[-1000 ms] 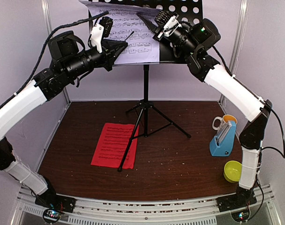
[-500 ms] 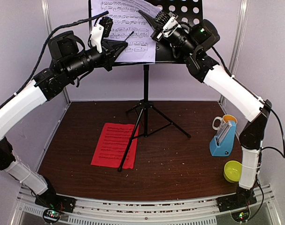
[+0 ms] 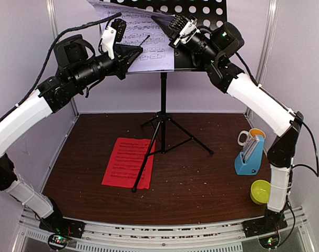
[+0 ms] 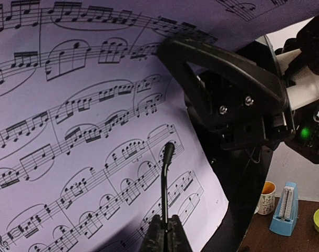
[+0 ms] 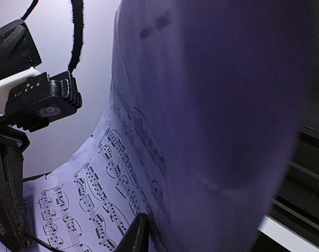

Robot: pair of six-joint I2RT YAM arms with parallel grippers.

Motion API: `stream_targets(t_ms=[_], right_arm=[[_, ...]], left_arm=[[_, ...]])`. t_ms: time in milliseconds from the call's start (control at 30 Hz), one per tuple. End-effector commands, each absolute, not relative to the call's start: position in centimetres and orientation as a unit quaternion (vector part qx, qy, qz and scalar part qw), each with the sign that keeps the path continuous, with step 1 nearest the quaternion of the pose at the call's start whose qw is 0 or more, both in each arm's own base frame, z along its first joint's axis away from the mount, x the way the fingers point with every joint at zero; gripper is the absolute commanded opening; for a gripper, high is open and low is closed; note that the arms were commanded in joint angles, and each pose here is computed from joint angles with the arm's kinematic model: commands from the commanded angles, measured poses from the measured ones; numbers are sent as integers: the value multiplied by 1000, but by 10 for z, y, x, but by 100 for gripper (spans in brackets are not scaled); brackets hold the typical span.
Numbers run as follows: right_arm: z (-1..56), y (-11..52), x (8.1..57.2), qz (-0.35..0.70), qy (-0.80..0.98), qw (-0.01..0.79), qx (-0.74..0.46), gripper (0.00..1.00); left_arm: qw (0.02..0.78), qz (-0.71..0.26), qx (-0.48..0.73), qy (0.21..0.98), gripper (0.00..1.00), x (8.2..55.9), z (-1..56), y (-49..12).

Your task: Set up the instrument practice props

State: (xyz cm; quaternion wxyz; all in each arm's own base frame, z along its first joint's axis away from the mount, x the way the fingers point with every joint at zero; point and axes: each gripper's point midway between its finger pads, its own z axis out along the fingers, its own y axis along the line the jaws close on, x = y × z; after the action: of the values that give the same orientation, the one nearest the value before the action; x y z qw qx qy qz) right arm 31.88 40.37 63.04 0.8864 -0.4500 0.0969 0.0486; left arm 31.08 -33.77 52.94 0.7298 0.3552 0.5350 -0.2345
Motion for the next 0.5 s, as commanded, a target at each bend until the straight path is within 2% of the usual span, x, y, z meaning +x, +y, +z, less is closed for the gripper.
stream_targets(t_ms=[0, 233, 467], right_arm=[[630, 406, 317, 52, 94, 888, -447, 24], [635, 401, 315, 53, 94, 894, -435, 32], [636, 400, 316, 50, 96, 896, -431, 35]], left_arm=[[750, -253, 353, 499, 0, 297, 555, -336], [751, -251, 344, 505, 0, 299, 555, -333], [750, -248, 338, 512, 26, 299, 555, -330]])
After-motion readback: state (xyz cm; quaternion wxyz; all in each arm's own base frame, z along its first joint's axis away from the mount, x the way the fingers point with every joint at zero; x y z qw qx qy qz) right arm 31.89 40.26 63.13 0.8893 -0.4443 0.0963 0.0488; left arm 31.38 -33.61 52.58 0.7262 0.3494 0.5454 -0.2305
